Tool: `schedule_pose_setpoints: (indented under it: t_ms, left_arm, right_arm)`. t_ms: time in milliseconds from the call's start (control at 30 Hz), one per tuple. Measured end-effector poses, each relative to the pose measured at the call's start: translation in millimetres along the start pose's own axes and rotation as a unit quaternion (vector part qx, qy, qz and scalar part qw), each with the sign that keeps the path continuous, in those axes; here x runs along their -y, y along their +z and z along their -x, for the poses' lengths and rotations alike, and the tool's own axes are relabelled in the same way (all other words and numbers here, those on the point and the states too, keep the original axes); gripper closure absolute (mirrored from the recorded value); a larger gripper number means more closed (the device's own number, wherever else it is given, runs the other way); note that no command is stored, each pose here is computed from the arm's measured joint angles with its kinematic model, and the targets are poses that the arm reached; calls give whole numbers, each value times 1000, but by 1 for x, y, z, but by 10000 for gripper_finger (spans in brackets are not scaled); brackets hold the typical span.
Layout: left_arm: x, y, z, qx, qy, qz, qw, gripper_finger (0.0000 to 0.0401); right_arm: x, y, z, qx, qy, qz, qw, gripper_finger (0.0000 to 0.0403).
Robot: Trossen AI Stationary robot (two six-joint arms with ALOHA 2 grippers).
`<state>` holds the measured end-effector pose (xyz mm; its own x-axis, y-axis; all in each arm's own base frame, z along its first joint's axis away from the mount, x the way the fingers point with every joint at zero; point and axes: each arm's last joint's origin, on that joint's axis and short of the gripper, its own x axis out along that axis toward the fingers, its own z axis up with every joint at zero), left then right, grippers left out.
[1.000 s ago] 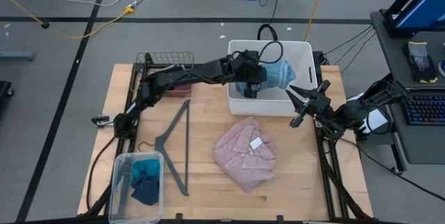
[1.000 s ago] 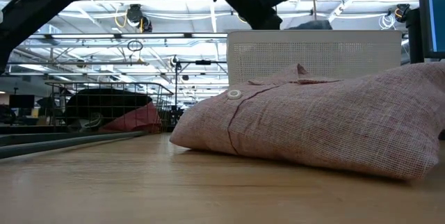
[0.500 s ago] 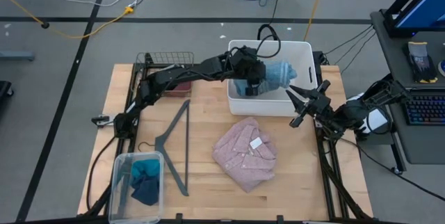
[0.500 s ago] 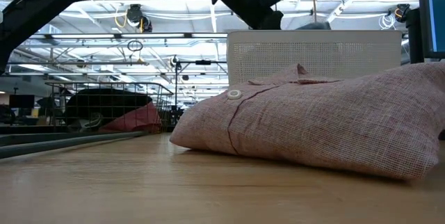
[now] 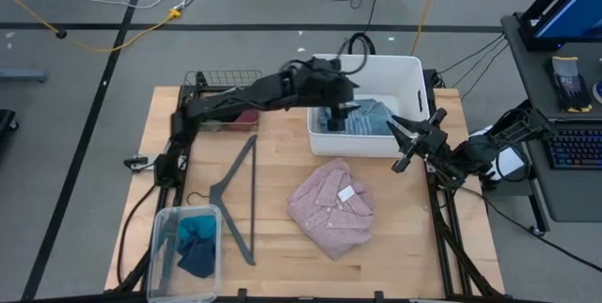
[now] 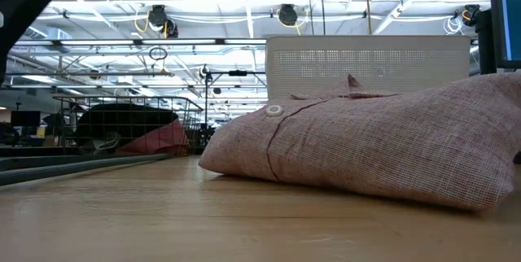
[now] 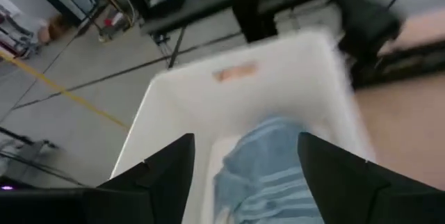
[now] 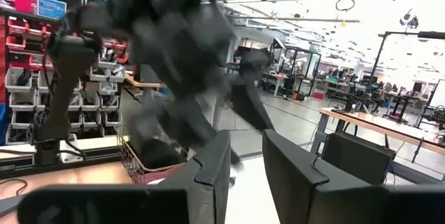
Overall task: Pick & Place Cloths
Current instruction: Put the pink shirt into the white bin
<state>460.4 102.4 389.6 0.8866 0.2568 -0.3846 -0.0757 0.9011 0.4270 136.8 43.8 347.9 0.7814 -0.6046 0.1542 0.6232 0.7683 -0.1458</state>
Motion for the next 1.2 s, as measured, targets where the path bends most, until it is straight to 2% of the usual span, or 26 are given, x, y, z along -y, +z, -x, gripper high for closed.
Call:
schedule_pose_setpoints:
  t_ms: [133,233,300,400,600,767,1067,1200]
  left_arm:
    - [10,26,47,13,-23,77,997,142]
    - [19,35,79,-4,-72,145,987,151]
    - [27,38,98,-24,-116,173,978,160]
    - [39,41,118,-45,-171,205,963,177]
    - [63,53,142,-49,-210,216,952,221]
    - [81,60,148,-52,-219,225,948,261]
    - [108,68,159,-56,-190,217,956,308]
    - [121,72,165,-54,-173,208,961,317]
  right_arm:
    - [0,0,0,0,1,-11,1000,326]
    - [0,0,0,1,5,-45,999,326]
    - [-2,0,0,8,25,-63,998,326]
    - [-6,1,0,30,88,-79,993,326]
    - [-24,-2,2,60,219,-56,972,326]
    - [-50,-8,8,51,310,-80,946,326]
    - [-95,-7,23,58,364,-104,924,326]
    - [-107,7,24,54,350,-110,929,326]
